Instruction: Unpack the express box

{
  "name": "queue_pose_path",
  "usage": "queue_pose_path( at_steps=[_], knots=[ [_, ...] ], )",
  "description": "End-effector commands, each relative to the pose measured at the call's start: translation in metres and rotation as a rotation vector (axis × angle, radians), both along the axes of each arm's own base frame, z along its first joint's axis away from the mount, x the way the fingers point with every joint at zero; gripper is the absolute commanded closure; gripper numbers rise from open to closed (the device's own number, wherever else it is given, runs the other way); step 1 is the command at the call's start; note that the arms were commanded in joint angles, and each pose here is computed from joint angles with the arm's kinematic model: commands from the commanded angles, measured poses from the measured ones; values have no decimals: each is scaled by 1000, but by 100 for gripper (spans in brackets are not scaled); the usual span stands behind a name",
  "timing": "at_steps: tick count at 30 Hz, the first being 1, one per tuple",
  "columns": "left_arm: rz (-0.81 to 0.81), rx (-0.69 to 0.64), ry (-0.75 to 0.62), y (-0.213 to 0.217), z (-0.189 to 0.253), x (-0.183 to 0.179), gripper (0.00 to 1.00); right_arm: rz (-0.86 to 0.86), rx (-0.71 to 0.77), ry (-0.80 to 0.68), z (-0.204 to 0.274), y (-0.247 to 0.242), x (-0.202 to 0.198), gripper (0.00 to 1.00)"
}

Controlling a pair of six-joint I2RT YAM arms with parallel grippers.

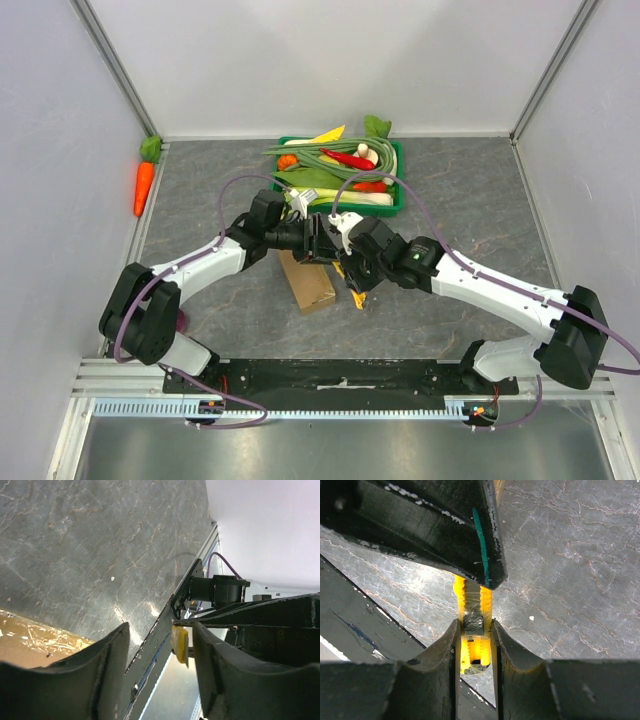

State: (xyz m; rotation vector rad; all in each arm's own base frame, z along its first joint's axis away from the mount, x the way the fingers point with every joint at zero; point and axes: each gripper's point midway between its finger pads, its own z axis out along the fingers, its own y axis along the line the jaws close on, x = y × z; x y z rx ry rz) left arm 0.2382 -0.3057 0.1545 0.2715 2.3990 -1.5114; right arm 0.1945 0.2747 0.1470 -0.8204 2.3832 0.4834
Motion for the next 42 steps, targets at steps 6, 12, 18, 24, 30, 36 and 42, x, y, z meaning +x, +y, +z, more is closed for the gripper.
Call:
queue_pose_path(
  at_steps=[6, 12, 18, 24, 30, 36, 42],
  knots=[
    [-90, -54, -48, -8, 15, -8, 56, 27, 49, -70, 20, 11, 8, 100],
    [-109, -68, -53, -9, 19, -10, 84, 18, 54, -75, 23, 11, 9, 100],
    [-112, -98, -98, -12, 42, -7, 98, -39, 86, -80, 33, 12, 13, 76],
    [-35, -66, -197, -8, 81, 12, 98, -178, 257, -205, 92, 7, 28, 10],
    [94, -103, -343, 4, 154, 29, 98, -411, 516, -376, 175, -16, 49, 2],
    [312, -278, -453, 22, 237, 33, 98, -509, 849, -405, 231, -20, 48, 2],
    [418, -449, -533, 43, 297, 18, 98, -436, 948, -416, 272, -7, 44, 2]
  ],
)
